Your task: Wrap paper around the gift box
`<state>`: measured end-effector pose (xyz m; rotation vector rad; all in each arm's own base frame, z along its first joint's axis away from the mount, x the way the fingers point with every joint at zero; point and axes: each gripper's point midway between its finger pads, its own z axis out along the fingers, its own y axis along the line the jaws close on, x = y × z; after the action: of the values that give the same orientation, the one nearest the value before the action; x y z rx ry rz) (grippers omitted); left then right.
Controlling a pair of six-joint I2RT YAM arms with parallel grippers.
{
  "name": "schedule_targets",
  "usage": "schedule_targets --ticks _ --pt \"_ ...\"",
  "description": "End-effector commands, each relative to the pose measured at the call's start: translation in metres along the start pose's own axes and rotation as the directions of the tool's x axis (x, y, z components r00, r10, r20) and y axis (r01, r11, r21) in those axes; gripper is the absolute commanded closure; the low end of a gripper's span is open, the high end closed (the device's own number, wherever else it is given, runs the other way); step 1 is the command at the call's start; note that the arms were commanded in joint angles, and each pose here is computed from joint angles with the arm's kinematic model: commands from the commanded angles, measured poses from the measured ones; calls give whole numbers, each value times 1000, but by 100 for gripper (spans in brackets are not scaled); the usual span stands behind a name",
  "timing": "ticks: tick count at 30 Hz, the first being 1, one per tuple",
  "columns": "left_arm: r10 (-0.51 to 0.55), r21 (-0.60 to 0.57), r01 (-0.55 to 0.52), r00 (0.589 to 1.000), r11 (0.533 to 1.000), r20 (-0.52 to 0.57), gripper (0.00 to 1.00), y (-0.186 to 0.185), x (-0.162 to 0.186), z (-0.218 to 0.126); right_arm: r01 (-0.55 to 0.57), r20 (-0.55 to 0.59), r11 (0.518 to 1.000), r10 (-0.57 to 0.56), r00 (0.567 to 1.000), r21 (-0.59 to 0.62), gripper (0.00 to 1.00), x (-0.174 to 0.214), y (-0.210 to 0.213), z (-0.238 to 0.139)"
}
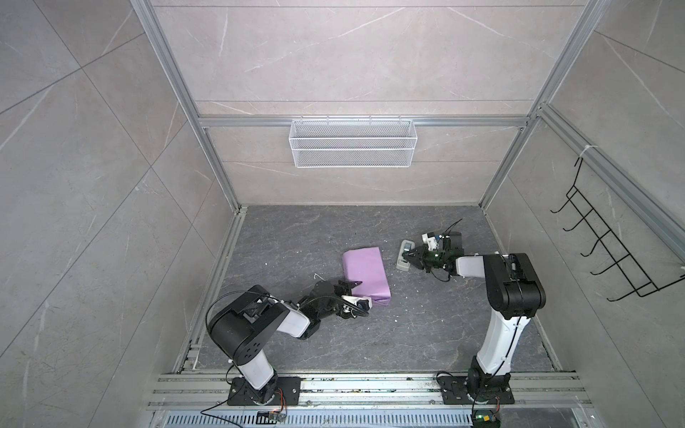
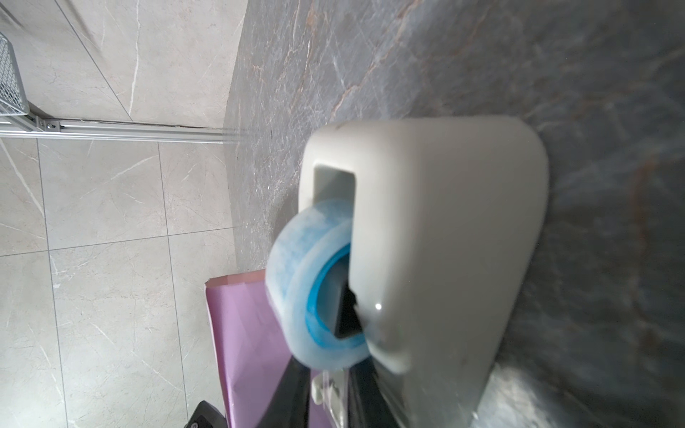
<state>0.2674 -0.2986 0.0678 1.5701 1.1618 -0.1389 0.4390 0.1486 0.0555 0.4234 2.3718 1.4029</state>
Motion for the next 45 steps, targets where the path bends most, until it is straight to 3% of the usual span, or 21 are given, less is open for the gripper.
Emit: schedule_targets --ticks 1,20,45 --pt "-66 62 69 996 996 -57 23 -17 17 1 -92 -109 996 92 990 5 81 35 -9 6" --pt "-66 62 70 996 996 -56 23 -17 16 1 -100 -81 992 94 992 -80 100 22 16 2" --pt "-66 58 70 996 996 -59 23 -16 16 0 -115 -48 980 109 993 -165 100 23 41 -14"
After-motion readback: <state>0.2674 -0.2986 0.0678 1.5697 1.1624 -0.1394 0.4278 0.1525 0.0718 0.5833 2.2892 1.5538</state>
